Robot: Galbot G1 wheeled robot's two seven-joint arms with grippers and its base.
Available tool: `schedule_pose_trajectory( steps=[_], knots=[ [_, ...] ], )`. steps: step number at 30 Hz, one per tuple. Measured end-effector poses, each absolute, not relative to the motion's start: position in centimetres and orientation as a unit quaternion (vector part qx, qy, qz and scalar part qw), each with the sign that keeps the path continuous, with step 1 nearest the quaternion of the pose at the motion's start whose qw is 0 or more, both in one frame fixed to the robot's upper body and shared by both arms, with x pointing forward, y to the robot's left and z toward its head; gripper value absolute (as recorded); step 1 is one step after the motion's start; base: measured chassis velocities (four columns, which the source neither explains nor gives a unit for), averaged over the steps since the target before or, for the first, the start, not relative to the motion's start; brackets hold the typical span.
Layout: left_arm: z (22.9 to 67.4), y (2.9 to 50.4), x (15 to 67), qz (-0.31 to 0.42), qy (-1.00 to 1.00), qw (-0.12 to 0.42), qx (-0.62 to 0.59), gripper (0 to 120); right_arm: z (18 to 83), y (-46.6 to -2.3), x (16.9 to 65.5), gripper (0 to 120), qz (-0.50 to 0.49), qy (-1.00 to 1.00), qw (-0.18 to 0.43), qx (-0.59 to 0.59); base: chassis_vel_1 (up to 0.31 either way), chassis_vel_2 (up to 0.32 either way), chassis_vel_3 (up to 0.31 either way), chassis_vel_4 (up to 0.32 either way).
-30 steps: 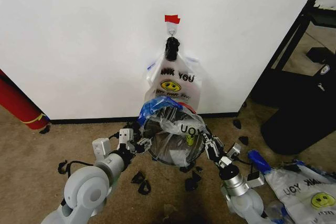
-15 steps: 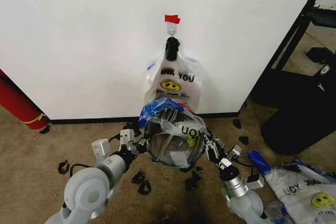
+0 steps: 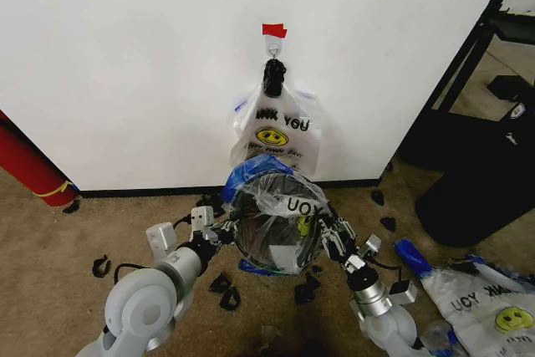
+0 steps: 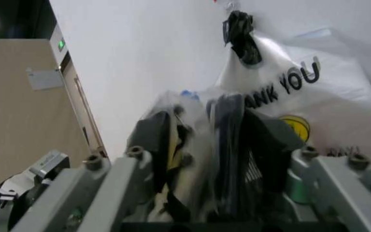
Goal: Pick up the garbage bag from the wall and place it over the trash bin.
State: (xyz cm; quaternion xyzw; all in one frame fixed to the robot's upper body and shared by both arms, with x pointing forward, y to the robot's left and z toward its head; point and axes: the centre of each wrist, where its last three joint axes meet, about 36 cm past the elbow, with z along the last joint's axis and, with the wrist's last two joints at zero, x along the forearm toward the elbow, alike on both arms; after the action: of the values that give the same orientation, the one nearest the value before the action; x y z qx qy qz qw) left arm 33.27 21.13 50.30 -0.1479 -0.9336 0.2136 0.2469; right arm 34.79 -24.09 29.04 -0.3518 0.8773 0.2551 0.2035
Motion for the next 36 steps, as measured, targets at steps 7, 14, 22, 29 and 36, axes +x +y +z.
schedule_pose_trajectory(
  steps=[7,14,22,29,36],
  knots=[
    [49.0,21.4,33.9,0.192,-0.941,0.247,-0.128,4,28.6,-24.9,34.5,68,0.240,0.880,0.203,-0.354,0.000,0.000,0.000,0.000],
    [48.4,21.8,34.2,0.181,-0.946,0.241,-0.120,4,27.7,-26.3,34.3,90,0.226,0.885,0.196,-0.358,0.000,0.000,0.000,0.000],
    [49.1,22.0,33.3,0.157,-0.950,0.225,-0.149,4,27.2,-27.7,35.0,100,0.272,0.884,0.190,-0.328,0.000,0.000,0.000,0.000],
    [49.1,22.3,33.1,0.126,-0.955,0.219,-0.158,4,28.2,-29.3,35.6,100,0.363,0.841,0.178,-0.360,0.000,0.000,0.000,0.000],
    [49.7,21.9,32.3,0.121,-0.953,0.209,-0.185,4,29.4,-30.5,35.8,100,0.439,0.817,0.142,-0.345,0.000,0.000,0.000,0.000]
  ],
)
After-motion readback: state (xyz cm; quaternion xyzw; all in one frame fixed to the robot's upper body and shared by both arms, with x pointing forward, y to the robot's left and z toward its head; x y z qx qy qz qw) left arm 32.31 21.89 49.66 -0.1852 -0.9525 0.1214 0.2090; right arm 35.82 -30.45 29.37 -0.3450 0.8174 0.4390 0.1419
